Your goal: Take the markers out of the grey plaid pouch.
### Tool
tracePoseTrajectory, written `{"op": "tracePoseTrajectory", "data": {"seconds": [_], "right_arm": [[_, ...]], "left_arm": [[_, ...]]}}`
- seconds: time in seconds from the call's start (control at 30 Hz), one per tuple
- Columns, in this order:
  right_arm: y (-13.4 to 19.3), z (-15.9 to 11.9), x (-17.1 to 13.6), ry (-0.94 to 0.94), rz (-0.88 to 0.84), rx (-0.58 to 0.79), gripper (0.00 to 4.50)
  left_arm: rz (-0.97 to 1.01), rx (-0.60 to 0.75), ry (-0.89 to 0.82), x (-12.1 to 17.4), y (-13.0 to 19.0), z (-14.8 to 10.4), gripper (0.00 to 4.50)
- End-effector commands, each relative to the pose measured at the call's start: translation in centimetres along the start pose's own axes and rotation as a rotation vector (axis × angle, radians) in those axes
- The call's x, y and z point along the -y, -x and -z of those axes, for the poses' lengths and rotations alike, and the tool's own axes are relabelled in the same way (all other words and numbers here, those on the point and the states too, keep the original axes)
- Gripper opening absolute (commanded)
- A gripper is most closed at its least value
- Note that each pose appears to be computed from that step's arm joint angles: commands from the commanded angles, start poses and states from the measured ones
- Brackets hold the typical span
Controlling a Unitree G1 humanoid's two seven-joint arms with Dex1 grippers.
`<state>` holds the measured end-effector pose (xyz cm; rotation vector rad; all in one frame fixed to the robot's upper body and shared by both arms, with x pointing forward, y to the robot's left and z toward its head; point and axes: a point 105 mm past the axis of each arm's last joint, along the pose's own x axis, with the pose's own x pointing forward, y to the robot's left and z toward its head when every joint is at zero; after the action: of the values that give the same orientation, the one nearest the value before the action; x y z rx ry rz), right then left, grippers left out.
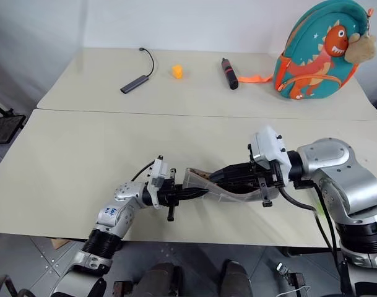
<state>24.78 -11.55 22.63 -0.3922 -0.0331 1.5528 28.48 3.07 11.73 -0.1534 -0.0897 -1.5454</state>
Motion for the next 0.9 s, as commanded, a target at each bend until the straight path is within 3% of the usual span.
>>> {"op": "tracePoseTrajectory", "data": {"seconds": [0.03, 0.23, 0.3, 0.47, 0.83, 0.9], "right_arm": [[0.8, -1.0, 0.0, 0.032, 0.037, 0.01, 0.02], [2.3, 0.4, 1.5, -0.018, 0.107, -0.211, 0.18], [2.5, 0.6, 1.7, 0.018, 0.096, -0.273, 0.62], [2.0, 1.4, 0.4, -0.008, -0.001, -0.342, 2.29], [2.5, -1.0, 0.7, 0.08, 0.02, -0.156, 2.29], [3.0, -0.9, 1.0, 0.077, 0.04, -0.158, 1.9]], "left_arm": [[0.005, 0.016, -0.017, 0.1, 0.0, -0.6, 0.0], [0.003, 0.013, -0.015, 0.2, 0.1, -0.5, 0.0], [0.001, 0.013, -0.014, 0.1, 0.2, -0.5, 0.0], [0.005, 0.018, -0.014, 0.1, -0.2, -0.5, 0.0], [-0.005, 0.021, -0.011, 0.2, -0.1, -0.4, 0.0], [-0.005, 0.022, -0.01, 0.2, -0.1, -0.4, 0.0]]}}
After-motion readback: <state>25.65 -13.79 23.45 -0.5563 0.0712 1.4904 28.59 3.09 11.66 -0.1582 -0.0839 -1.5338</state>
